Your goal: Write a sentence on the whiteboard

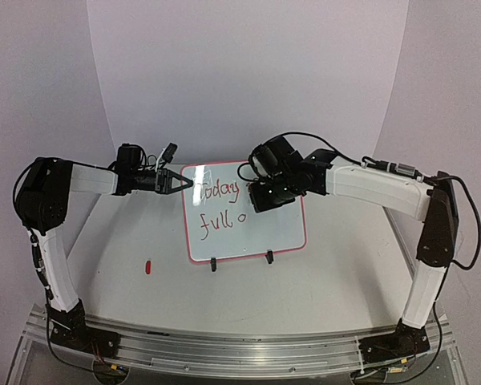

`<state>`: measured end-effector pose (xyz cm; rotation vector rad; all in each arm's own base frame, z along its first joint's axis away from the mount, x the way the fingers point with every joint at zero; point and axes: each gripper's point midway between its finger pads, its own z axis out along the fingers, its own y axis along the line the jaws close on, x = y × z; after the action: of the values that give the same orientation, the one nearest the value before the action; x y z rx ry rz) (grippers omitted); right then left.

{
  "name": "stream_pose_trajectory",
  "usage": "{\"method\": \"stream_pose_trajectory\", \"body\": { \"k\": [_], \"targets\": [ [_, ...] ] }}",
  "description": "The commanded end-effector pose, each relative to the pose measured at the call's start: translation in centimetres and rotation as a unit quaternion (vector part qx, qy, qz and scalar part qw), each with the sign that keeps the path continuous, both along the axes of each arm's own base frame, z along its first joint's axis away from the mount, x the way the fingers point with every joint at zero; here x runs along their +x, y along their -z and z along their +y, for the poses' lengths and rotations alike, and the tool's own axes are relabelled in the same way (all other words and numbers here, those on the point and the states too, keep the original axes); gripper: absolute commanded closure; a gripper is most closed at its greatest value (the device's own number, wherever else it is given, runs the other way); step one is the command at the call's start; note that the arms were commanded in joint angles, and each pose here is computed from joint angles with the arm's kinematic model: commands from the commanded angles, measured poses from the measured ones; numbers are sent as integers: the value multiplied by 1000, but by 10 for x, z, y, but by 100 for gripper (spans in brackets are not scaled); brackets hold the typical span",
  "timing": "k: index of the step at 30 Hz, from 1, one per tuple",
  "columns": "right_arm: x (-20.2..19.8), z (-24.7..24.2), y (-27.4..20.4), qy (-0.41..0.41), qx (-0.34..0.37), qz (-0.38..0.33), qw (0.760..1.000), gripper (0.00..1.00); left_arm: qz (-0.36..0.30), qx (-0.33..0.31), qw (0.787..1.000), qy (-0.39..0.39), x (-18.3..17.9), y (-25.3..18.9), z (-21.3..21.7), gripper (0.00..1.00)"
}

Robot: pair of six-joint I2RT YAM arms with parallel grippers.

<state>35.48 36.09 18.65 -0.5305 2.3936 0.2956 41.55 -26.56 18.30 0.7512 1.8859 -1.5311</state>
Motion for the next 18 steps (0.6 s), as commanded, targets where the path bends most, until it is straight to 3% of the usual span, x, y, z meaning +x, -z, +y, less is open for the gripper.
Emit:
{"method": "stream_pose_trajectory", "body": {
  "k": [1,18],
  "targets": [
    [15,3,-9,18,17,-14,1000,100,-40,46,997,-40,14,26,-1,100],
    [27,0,4,35,10,-9,999,100,-43,46,997,-39,13,25,-1,100]
  ]
}}
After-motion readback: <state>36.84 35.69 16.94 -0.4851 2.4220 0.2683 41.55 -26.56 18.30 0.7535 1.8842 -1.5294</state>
